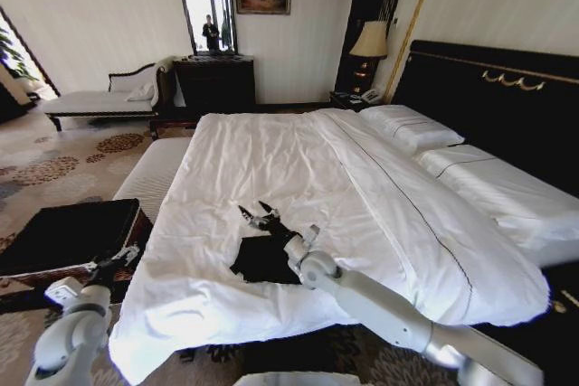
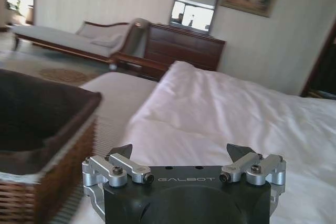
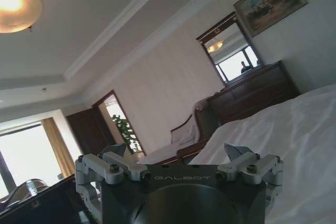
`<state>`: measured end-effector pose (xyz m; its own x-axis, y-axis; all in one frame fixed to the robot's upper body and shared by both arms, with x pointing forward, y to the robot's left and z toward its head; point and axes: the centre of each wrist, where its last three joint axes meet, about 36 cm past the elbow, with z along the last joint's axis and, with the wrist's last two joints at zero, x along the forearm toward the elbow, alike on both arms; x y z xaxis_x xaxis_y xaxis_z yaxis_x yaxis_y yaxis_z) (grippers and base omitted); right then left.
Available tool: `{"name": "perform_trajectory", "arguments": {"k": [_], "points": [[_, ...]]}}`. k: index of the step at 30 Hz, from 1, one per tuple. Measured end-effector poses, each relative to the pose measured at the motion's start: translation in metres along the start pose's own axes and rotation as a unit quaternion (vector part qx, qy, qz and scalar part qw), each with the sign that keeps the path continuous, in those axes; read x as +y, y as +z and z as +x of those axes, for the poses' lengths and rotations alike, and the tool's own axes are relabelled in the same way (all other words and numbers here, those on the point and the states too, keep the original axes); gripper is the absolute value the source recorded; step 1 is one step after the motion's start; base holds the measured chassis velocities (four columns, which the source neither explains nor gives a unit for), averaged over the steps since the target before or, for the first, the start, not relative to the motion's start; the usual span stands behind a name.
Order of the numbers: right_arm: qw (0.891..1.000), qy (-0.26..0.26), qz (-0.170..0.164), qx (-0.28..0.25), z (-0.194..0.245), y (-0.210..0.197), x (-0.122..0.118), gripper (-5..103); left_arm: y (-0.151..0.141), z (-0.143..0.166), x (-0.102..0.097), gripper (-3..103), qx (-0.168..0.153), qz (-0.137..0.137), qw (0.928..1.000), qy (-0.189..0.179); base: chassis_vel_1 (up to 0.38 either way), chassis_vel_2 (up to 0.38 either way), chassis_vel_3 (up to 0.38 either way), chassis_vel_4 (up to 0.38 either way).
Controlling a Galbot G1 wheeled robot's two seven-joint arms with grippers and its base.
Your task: Fold the clothes on the bed and place them into the basket.
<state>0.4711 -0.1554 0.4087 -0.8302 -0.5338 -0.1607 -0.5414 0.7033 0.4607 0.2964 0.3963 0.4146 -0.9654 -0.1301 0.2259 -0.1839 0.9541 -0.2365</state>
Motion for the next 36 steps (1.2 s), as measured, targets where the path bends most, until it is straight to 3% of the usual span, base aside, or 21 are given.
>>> {"name": "perform_trajectory", "arguments": {"k": [2, 3, 4, 6, 8, 10, 11, 13, 15, 16, 18, 20, 23, 24, 25, 28, 33, 35, 36], "points": [[0.996, 0.083, 0.028, -0.016, 0.011, -0.014, -0.025, 100, 0.013, 0.002, -0.028, 100, 0.016, 0.008, 0.9971, 0.074, 0.0, 0.0, 0.0, 0.0], [0.996, 0.083, 0.028, -0.016, 0.011, -0.014, -0.025, 100, 0.013, 0.002, -0.028, 100, 0.016, 0.008, 0.9971, 0.074, 0.0, 0.0, 0.0, 0.0], [0.994, 0.104, 0.035, -0.017, 0.014, -0.015, -0.03, 100, 0.018, 0.001, -0.038, 100, 0.022, 0.01, 0.9948, 0.099, 0.0, 0.0, 0.0, 0.0], [0.978, 0.198, 0.058, -0.018, 0.031, -0.022, -0.046, 100, 0.036, -0.002, -0.07, 100, 0.048, 0.009, 0.9836, 0.174, 0.0, 0.0, 0.0, 0.0], [0.965, 0.254, 0.063, -0.015, 0.049, -0.021, -0.052, 100, 0.054, -0.007, -0.09, 100, 0.068, -0.02, 0.9712, 0.227, 0.0, 0.0, 0.0, 0.0], [0.963, 0.26, 0.064, -0.014, 0.052, -0.02, -0.053, 100, 0.056, -0.007, -0.091, 100, 0.07, -0.024, 0.9701, 0.231, 0.0, 0.0, 0.0, 0.0], [0.956, 0.284, 0.072, -0.01, 0.065, -0.017, -0.055, 100, 0.072, -0.01, -0.099, 100, 0.085, -0.05, 0.9584, 0.268, 0.0, 0.0, 0.0, 0.0], [0.95, 0.302, 0.072, -0.006, 0.077, -0.012, -0.054, 100, 0.088, -0.009, -0.104, 100, 0.099, -0.068, 0.9406, 0.318, 0.0, 0.0, 0.0, 0.0], [0.95, 0.305, 0.071, -0.005, 0.078, -0.01, -0.053, 100, 0.091, -0.008, -0.105, 100, 0.1, -0.07, 0.9371, 0.327, 0.0, 0.0, 0.0, 0.0], [0.948, 0.312, 0.063, -0.003, 0.083, -0.007, -0.049, 100, 0.1, -0.006, -0.107, 100, 0.106, -0.081, 0.9229, 0.361, 0.0, 0.0, 0.0, 0.0], [0.947, 0.317, 0.059, 0.001, 0.087, 0.0, -0.045, 100, 0.11, -0.005, -0.105, 100, 0.112, -0.108, 0.9109, 0.382, 0.0, 0.0, 0.0, 0.0], [0.946, 0.318, 0.058, 0.002, 0.087, 0.002, -0.044, 100, 0.112, -0.005, -0.103, 100, 0.113, -0.119, 0.9094, 0.382, 0.0, 0.0, 0.0, 0.0], [0.945, 0.321, 0.056, 0.012, 0.088, 0.009, -0.039, 100, 0.121, -0.005, -0.088, 100, 0.118, -0.194, 0.9081, 0.352, 0.0, 0.0, 0.0, 0.0], [0.945, 0.321, 0.056, 0.012, 0.088, 0.009, -0.039, 100, 0.121, -0.005, -0.088, 100, 0.118, -0.194, 0.9081, 0.352, 0.0, 0.0, 0.0, 0.0], [0.945, 0.321, 0.056, 0.015, 0.088, 0.012, -0.037, 100, 0.12, -0.003, -0.08, 100, 0.112, -0.228, 0.9078, 0.334, 0.0, 0.0, 0.0, 0.0], [0.946, 0.319, 0.059, 0.018, 0.088, 0.015, -0.035, 100, 0.118, 0.002, -0.069, 100, 0.101, -0.267, 0.9083, 0.306, 0.0, 0.0, 0.0, 0.0], [0.945, 0.32, 0.06, 0.021, 0.09, 0.019, -0.033, 100, 0.11, 0.007, -0.06, 100, 0.083, -0.286, 0.9125, 0.281, 0.0, 0.0, 0.0, 0.0], [0.945, 0.32, 0.061, 0.022, 0.092, 0.019, -0.032, 100, 0.105, 0.008, -0.061, 100, 0.07, -0.275, 0.9165, 0.282, 0.0, 0.0, 0.0, 0.0], [0.945, 0.321, 0.061, 0.023, 0.094, 0.02, -0.032, 100, 0.096, 0.009, -0.067, 100, 0.048, -0.241, 0.9229, 0.297, 0.0, 0.0, 0.0, 0.0]]}}
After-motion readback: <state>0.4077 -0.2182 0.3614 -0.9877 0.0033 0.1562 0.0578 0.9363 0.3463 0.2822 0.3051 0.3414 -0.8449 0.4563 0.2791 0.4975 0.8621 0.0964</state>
